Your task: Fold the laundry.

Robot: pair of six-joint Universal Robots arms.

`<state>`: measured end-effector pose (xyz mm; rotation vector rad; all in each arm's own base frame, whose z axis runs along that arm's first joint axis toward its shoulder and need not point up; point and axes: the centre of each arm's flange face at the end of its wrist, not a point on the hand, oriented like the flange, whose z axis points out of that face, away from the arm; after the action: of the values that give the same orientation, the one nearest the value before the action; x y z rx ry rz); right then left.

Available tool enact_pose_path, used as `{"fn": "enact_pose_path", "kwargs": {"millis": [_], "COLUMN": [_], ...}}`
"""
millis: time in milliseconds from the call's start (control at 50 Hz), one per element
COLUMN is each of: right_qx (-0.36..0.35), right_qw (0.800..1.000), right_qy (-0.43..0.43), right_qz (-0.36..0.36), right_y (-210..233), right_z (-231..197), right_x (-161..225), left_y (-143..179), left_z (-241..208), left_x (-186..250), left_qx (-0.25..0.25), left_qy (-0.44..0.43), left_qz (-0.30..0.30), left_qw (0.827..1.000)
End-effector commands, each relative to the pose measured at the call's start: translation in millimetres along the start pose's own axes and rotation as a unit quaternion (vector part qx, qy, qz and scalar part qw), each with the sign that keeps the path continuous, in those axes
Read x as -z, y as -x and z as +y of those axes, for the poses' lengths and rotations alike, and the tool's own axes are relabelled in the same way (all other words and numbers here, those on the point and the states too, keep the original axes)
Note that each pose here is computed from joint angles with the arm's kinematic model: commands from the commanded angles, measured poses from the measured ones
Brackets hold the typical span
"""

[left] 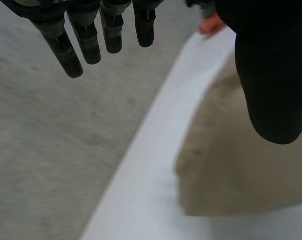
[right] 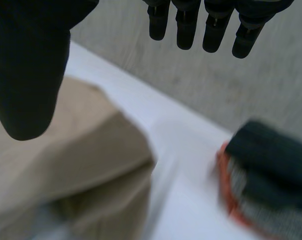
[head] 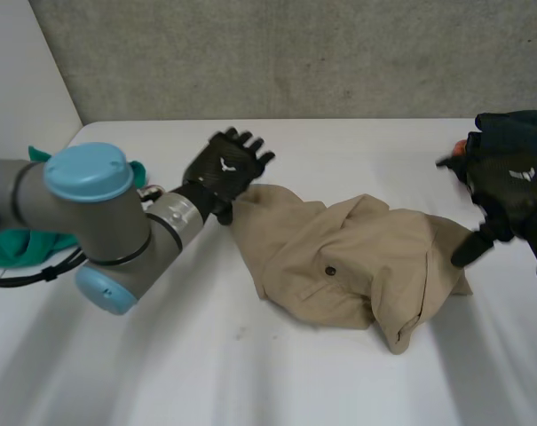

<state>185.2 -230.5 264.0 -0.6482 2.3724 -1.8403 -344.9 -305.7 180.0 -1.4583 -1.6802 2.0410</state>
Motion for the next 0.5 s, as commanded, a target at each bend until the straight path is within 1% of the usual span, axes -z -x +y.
{"fn": "enact_pose_path", "kwargs": {"millis": [20,60,100,160,220,240,260,300,320,340,360,400,420,480,500], "right_qx": [-0.029,-0.033,-0.041,-0.058,-0.054,-0.05,-0.041,-0.029,-0.023,-0.008,0.002,0.021,0.039,0.067,0.084], "right_qw": [0.997,0.997,0.997,0.996,0.998,0.998,0.998,0.997,0.996,0.994,0.993,0.99,0.987,0.98,0.975], "right_qy": [0.061,0.06,0.055,0.043,0.004,-0.013,-0.049,-0.078,-0.088,-0.108,-0.118,-0.137,-0.152,-0.18,-0.197], "right_qz": [-0.039,-0.045,-0.044,-0.044,-0.037,-0.031,-0.019,-0.007,0.0,0.015,0.023,0.036,0.042,0.053,0.056], "right_y": [11,15,16,19,18,16,10,5,2,-5,-9,-15,-18,-25,-27], "right_z": [36,47,53,65,66,61,48,34,28,16,9,-5,-15,-33,-45], "right_x": [6,2,-3,-23,-43,-47,-56,-64,-67,-75,-80,-91,-103,-120,-131], "left_y": [-27,-31,-32,-34,-30,-31,-32,-38,-35,-23,-17,-3,7,16,19], "left_z": [26,32,36,37,28,26,25,10,1,-21,-29,-43,-55,-71,-80], "left_x": [-15,-19,-23,-27,-35,-37,-38,-38,-36,-29,-25,-14,-3,14,26], "left_qx": [0.029,0.034,0.035,0.034,0.026,0.021,0.018,0.011,0.009,0.01,0.013,0.025,0.042,0.071,0.094], "left_qy": [0.046,0.052,0.055,0.049,0.026,0.022,0.02,0.015,0.013,0.006,0.005,0.006,0.007,0.009,0.007], "left_qz": [0.095,0.111,0.111,0.11,0.086,0.076,0.068,0.04,0.027,-0.003,-0.018,-0.047,-0.071,-0.094,-0.102], "left_qw": [0.994,0.992,0.992,0.992,0.996,0.997,0.997,0.999,1.0,1.0,1.0,0.999,0.997,0.993,0.99]}}
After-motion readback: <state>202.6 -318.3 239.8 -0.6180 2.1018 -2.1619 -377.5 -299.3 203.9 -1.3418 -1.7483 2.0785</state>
